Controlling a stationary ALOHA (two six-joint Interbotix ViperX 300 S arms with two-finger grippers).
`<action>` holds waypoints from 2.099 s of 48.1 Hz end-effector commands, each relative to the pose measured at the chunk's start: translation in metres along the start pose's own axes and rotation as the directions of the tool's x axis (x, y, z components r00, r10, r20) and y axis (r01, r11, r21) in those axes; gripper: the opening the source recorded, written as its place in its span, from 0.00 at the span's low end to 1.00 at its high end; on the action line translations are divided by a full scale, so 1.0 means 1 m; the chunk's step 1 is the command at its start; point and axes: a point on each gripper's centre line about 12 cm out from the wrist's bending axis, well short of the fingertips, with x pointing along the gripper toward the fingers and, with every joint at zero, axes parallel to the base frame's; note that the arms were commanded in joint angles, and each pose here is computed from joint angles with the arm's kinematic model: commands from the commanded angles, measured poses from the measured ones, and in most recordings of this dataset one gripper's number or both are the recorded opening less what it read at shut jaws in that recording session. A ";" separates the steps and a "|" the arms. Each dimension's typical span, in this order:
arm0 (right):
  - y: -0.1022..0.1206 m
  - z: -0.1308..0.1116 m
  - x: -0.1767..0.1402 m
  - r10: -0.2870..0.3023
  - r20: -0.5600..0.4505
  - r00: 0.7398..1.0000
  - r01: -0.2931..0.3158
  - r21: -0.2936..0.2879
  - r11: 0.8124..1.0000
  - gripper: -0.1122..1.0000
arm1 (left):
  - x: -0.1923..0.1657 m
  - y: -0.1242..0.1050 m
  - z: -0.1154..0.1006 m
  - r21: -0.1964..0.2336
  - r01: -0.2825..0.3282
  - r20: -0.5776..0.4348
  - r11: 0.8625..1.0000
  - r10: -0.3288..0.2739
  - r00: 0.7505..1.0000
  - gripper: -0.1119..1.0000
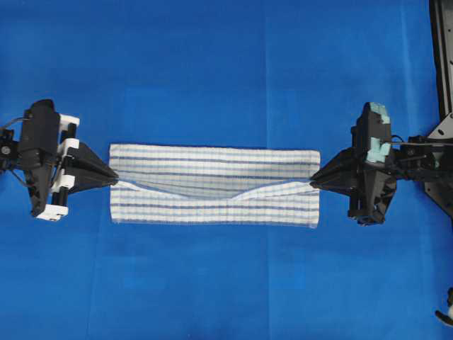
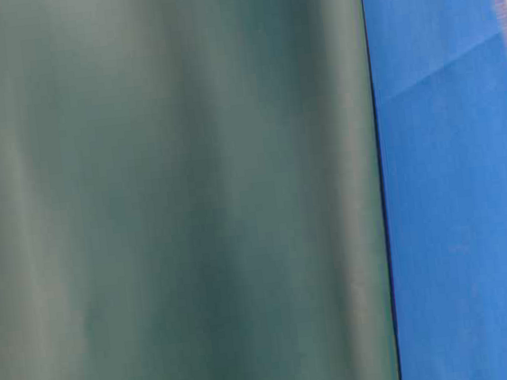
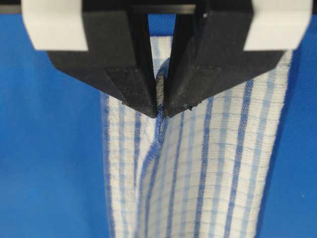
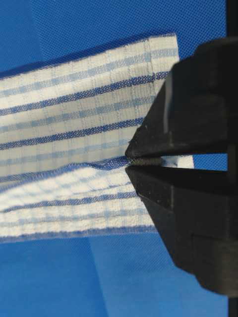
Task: Fold the blue towel.
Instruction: 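Open both grippers and lift them off the folded towel, then grasp the folded towel's far corners with both grippers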
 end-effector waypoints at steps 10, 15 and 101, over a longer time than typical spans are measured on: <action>0.007 0.007 0.002 0.015 0.017 1.000 -0.015 -0.003 1.000 0.53 | 0.005 -0.003 0.011 -0.029 0.008 0.027 1.000 -0.007 1.000 0.28; 0.007 0.008 0.001 0.018 0.025 1.000 -0.018 -0.004 1.000 0.76 | 0.003 -0.003 0.011 -0.049 0.011 0.031 0.999 -0.009 0.999 0.57; -0.053 -0.002 0.047 -0.226 -0.031 0.974 0.223 -0.059 0.973 0.11 | 0.047 0.063 -0.024 -0.071 -0.225 -0.253 0.972 0.201 0.946 0.11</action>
